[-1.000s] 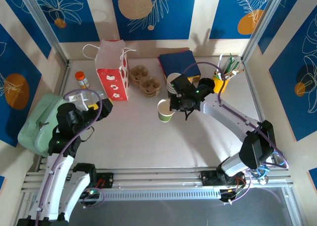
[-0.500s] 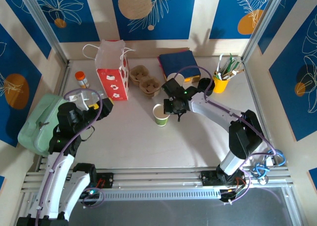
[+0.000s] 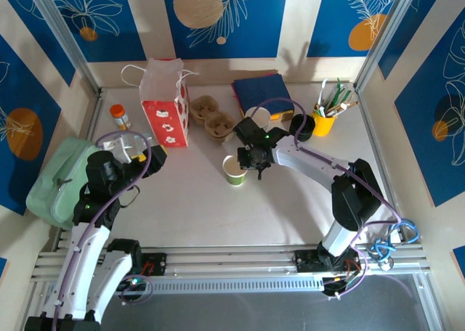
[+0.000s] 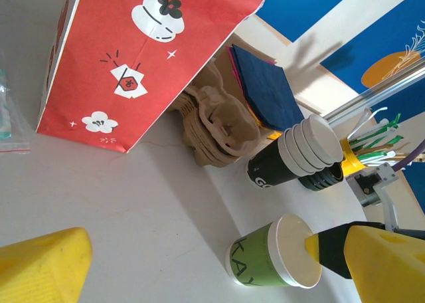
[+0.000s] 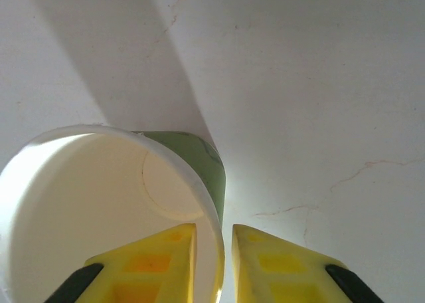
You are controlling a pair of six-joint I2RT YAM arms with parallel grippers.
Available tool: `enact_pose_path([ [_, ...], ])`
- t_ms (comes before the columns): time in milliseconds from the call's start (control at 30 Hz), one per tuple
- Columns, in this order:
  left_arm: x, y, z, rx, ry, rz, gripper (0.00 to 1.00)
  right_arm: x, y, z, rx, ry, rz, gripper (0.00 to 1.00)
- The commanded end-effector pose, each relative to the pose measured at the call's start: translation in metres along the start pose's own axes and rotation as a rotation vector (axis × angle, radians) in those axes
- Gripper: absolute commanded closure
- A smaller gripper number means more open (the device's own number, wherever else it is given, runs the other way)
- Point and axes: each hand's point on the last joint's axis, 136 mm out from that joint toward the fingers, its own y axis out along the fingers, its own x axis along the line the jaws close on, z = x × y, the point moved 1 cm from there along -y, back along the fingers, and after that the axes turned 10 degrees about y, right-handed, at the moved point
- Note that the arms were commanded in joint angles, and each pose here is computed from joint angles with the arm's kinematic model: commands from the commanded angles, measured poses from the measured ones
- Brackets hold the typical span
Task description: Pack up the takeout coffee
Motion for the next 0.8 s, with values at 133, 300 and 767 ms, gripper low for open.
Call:
enact_pose_path([
  [133, -0.004, -0.003, 0.001, -0.003, 0.010, 0.019, 0.03, 0.005, -0.028, -0.008, -0.036, -0.004, -0.003, 0.67],
  [300, -0.007, -0.004, -0.001, -0.008, 0.011, 0.027, 0.03, 0.003, -0.060, -0.014, -0.097, -0.016, -0.026, 0.62],
  [767, -0.014, -0.009, -0.007, -0.019, 0.019, 0.053, 0.03, -0.096, -0.075, -0.082, -0.291, 0.198, 0.115, 0.50],
])
